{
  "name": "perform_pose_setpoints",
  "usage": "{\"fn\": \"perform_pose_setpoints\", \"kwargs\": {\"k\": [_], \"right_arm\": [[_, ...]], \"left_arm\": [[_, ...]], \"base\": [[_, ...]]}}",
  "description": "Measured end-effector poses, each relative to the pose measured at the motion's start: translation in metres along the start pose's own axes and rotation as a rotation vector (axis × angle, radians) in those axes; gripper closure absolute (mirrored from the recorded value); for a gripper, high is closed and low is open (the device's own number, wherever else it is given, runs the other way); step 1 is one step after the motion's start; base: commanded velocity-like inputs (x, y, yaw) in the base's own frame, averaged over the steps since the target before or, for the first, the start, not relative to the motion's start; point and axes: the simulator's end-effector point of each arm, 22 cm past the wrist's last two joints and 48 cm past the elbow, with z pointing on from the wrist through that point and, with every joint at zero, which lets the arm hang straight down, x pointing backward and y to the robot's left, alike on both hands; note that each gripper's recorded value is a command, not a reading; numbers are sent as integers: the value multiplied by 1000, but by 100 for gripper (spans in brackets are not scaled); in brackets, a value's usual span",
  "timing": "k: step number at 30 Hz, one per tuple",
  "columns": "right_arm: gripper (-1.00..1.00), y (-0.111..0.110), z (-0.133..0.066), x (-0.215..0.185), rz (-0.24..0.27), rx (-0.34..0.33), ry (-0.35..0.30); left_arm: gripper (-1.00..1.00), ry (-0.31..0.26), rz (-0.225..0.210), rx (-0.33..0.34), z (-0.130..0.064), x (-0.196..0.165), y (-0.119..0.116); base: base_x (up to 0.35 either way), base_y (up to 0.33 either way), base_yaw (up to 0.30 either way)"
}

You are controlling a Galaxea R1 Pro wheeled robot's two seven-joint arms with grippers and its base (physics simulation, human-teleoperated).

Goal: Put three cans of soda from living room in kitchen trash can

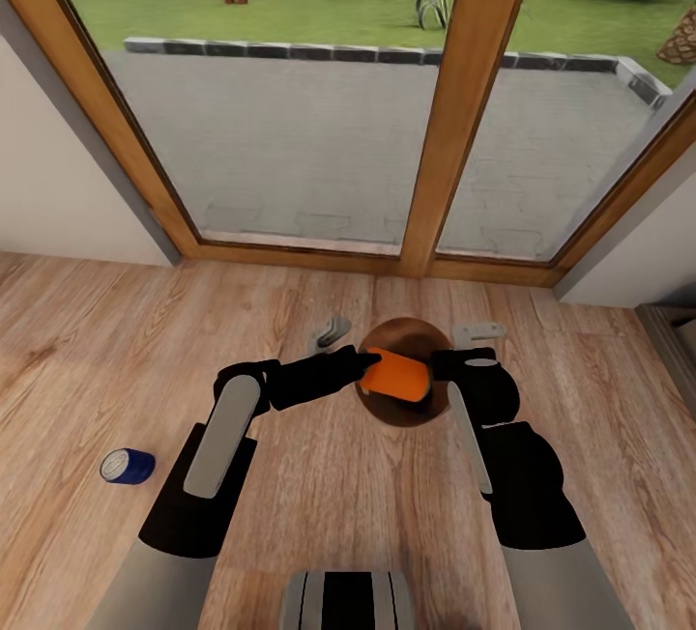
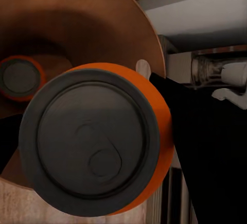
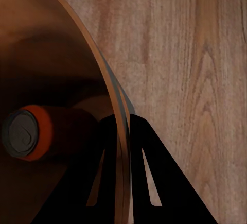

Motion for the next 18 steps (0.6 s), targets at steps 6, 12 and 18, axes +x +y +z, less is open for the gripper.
{"fn": "perform_pose_setpoints", "kwargs": {"k": [6,12,18], "right_arm": [[100,0,0,0,-1,2,0],[100,0,0,0,0,1,0],[100,0,0,0,-1,1,-1]], "left_arm": [[100,0,0,-1,0,0,0],[100,0,0,-3,0,0,1],[100,0,0,-37,0,0,8]], "base": [[0,0,0],[0,0,0],[0,0,0]]}}
